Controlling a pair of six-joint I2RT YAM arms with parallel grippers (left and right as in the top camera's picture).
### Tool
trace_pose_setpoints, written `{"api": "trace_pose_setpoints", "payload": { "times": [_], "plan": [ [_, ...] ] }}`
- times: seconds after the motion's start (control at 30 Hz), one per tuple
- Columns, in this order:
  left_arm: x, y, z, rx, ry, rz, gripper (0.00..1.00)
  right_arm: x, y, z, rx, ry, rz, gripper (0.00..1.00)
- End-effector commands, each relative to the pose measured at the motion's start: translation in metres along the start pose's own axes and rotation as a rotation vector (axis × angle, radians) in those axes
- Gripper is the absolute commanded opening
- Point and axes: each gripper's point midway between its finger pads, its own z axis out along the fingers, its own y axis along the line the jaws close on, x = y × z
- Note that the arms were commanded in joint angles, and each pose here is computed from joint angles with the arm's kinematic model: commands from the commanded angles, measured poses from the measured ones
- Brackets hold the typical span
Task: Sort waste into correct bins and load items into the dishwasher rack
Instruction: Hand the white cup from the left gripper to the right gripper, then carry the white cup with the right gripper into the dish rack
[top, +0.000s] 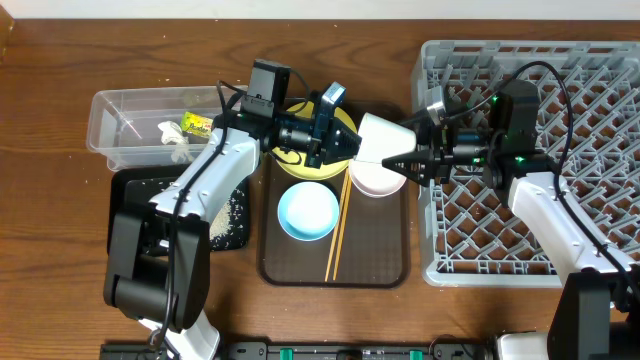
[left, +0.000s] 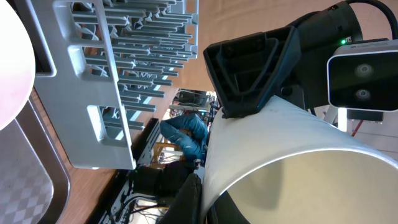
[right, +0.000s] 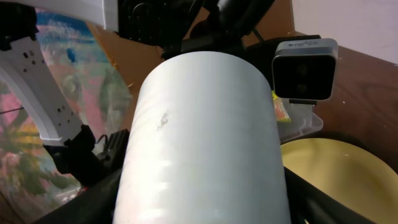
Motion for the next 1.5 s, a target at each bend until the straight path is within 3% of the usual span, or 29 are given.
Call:
{"api": "trace_pose_setpoints", "payload": {
  "times": [0.0, 0.4, 0.53, 0.73, 0.8, 0.87, 1.0, 1.23, 1.47],
  "plan": [
    [-0.001, -0.006, -0.001, 0.009, 0.002, 0.007, 0.06, -0.001, 0.006, 0.003, -0.04, -0.002, -0.004, 0.68],
    [-0.001, -0.006, -0.001, 0.009, 0.001, 0.007, 0.07, 0.0, 0.001, 0.004, -0.01, 0.003, -0.003, 0.45],
    [-0.002, -0.005, -0.001, 0.001, -0.006, 0.033, 0.16, 0.0, -0.002, 0.004, 0.004, 0.006, 0.009, 0.4],
    [-0.023, 0.021, -0.005, -0.147, -0.128, 0.057, 0.34, 0.01, -0.041, -0.004, 0.239, 0.035, 0.156, 0.26],
    [-0.033, 0.039, -0.01, -0.246, -0.193, 0.069, 0.38, 0.011, -0.047, -0.008, 0.275, 0.034, 0.183, 0.18],
    [-0.041, 0.056, -0.02, -0.344, -0.254, 0.069, 0.44, 0.011, -0.052, -0.014, 0.303, 0.028, 0.199, 0.01],
    [-0.058, 0.072, -0.047, -0.454, -0.352, 0.101, 0.44, 0.011, -0.065, -0.032, 0.373, 0.013, 0.21, 0.01],
    [-0.062, 0.06, -0.097, -0.479, -0.456, 0.113, 0.44, 0.012, -0.09, -0.076, 0.637, 0.01, 0.278, 0.01],
    [-0.031, 0.063, -0.147, -0.765, -0.529, 0.138, 0.44, -0.001, -0.076, -0.125, 0.953, 0.03, 0.277, 0.01]
  ]
}}
